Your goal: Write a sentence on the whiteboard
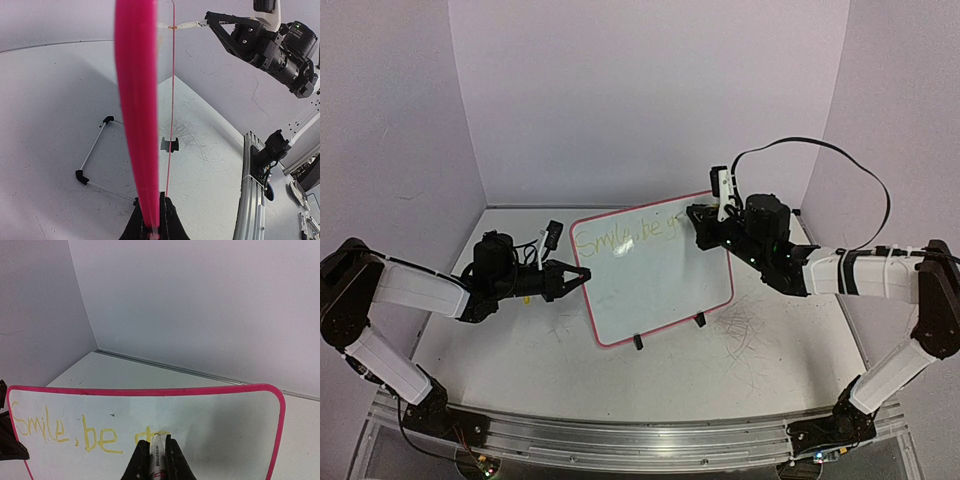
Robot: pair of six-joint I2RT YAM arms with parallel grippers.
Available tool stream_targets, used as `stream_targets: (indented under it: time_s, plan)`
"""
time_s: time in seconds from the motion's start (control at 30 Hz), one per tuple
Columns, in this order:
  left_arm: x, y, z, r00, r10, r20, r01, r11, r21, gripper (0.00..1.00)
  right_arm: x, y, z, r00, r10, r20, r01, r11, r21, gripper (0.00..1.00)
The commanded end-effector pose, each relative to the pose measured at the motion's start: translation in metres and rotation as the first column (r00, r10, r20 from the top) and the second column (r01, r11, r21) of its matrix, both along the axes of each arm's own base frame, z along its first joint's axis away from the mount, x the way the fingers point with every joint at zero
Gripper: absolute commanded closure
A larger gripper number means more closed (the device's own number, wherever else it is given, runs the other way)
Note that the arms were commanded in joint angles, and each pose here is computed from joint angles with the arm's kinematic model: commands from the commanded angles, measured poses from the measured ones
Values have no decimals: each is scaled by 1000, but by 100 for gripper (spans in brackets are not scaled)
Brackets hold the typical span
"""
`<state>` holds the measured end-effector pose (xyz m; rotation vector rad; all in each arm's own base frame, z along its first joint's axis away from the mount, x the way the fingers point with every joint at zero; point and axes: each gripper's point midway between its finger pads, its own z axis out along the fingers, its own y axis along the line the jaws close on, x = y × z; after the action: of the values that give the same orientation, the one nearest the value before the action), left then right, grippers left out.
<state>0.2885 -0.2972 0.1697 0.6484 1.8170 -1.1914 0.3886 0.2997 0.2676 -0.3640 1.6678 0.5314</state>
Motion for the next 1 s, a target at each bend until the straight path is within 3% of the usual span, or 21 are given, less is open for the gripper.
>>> stream_targets:
  time_s: [0.0,0.37,0.97]
  plan:
    - [7,8,8,995,43,91,-45,999,26,100,1,-10,-7,999,-42,-15,42,999,-6,100]
    - [7,8,7,995,41,86,-44,999,27,100,-6,-8,-20,999,-24,-46,23,1000,-9,100]
    - [6,8,3,996,40,81,-42,999,31,100,12,-1,14,997,-61,39,60,998,9,100]
